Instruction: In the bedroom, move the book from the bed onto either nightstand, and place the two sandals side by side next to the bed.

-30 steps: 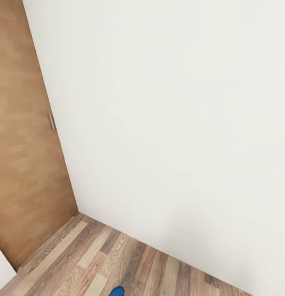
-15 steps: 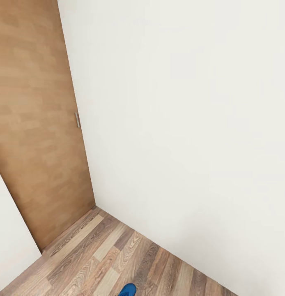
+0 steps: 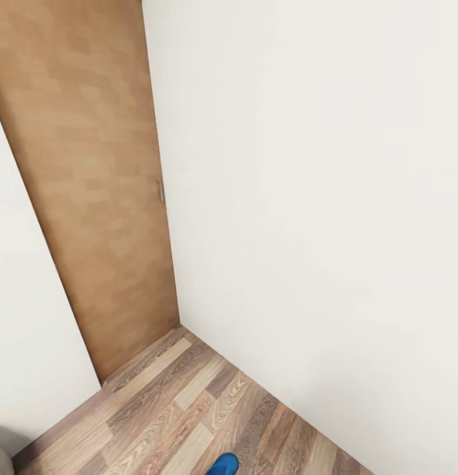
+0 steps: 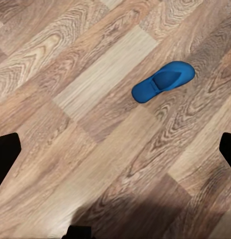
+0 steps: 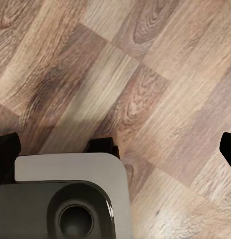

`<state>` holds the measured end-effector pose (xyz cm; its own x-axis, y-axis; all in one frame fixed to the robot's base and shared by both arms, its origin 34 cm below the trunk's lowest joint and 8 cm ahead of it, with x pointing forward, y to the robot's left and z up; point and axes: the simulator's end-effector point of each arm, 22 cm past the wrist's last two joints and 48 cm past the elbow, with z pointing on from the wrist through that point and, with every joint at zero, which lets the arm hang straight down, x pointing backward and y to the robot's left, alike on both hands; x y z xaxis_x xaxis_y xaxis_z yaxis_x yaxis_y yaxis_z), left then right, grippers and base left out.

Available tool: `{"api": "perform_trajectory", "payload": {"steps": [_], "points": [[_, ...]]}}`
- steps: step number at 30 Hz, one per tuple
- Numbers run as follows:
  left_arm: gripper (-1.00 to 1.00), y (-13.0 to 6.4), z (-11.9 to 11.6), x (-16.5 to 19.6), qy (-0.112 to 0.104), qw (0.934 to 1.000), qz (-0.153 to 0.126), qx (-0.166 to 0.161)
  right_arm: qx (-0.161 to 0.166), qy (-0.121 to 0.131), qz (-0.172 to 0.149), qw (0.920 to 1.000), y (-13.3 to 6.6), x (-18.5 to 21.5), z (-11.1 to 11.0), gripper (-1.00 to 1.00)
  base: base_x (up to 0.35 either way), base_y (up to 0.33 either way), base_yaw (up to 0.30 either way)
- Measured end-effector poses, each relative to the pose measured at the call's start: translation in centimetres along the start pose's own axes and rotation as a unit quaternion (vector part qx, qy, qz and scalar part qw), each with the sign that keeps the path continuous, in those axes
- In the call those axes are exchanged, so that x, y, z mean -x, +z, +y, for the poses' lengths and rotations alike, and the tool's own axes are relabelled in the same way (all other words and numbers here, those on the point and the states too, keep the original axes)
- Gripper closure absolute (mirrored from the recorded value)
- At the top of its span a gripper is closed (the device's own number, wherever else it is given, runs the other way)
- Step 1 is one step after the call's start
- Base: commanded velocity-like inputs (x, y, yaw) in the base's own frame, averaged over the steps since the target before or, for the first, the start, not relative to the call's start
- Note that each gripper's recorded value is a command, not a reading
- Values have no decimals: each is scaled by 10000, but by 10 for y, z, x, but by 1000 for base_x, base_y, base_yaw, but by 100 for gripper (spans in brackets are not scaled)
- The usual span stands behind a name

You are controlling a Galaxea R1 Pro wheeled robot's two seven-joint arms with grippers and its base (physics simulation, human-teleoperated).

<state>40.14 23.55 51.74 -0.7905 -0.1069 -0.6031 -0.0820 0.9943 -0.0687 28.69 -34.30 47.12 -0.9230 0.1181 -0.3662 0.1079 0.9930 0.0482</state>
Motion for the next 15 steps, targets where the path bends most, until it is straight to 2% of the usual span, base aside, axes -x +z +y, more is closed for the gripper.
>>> {"api": "perform_trajectory", "payload": {"steps": [6, 15], "points": [[-100, 0, 0, 0, 1, 10000, 0, -3, -2, 1, 1, 10000, 0, 0, 0, -100, 0, -14, 292], [-100, 0, -1, 0, 2, 10000, 1, -8, -1, 2, -3, 10000, 0, 0, 0, -100, 0, -74, 292]]}}
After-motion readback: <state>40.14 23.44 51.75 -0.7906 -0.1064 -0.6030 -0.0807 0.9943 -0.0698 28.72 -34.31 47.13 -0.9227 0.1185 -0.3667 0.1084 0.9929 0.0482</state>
